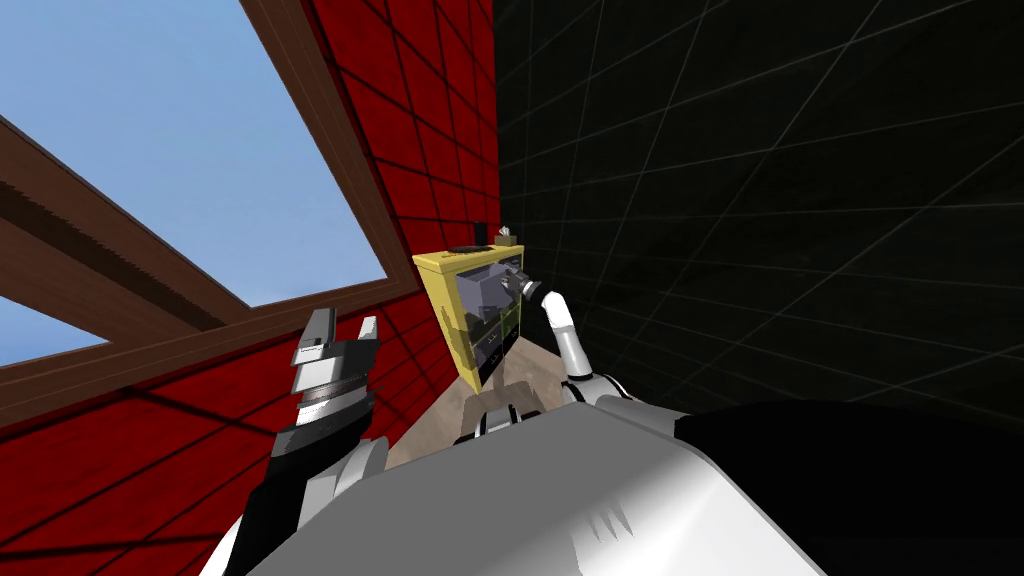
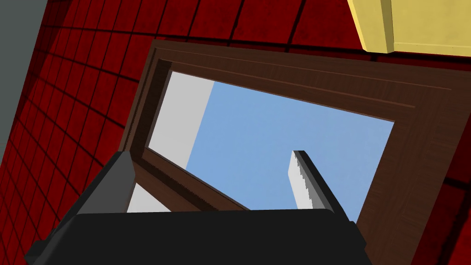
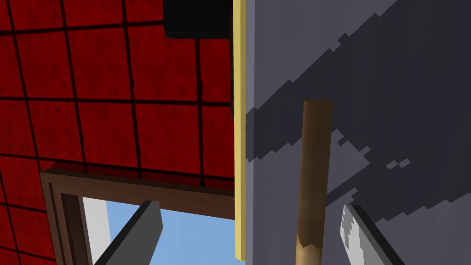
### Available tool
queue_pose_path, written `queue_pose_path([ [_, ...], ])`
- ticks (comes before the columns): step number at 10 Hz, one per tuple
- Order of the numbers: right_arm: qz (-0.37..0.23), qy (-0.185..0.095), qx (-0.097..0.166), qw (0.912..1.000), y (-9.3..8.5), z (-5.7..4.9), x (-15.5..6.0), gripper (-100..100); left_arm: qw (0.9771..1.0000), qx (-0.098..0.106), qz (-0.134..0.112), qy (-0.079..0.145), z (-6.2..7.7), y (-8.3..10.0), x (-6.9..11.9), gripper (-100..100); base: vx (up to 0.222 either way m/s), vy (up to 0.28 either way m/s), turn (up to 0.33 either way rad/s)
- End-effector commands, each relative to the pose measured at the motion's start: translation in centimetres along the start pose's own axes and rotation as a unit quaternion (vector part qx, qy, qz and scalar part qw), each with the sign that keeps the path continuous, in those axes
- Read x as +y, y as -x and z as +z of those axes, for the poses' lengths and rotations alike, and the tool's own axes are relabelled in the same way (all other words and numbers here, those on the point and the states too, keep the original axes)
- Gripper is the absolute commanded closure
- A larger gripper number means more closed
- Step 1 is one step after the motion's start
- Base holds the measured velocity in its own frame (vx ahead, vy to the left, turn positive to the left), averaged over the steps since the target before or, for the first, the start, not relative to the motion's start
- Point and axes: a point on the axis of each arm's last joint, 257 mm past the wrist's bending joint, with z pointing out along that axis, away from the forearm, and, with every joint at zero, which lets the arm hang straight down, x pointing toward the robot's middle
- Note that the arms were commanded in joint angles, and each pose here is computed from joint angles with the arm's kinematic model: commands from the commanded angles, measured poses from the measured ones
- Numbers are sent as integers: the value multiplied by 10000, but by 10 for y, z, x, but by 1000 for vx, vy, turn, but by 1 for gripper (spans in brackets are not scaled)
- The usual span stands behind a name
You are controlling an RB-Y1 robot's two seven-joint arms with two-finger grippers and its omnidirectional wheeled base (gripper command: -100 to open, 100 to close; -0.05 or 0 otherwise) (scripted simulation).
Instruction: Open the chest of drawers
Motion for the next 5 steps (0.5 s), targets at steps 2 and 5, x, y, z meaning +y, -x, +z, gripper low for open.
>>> queue_pose_path([
  [2,30,2,-116,9999,-2,9,-25,-100,10000,0,0,0,0,0,0,0,-3,48,-76],
  [5,65,82,-137,9999,-2,10,-20,0,10000,0,0,0,0,0,0,0,-4,17,-13],
])
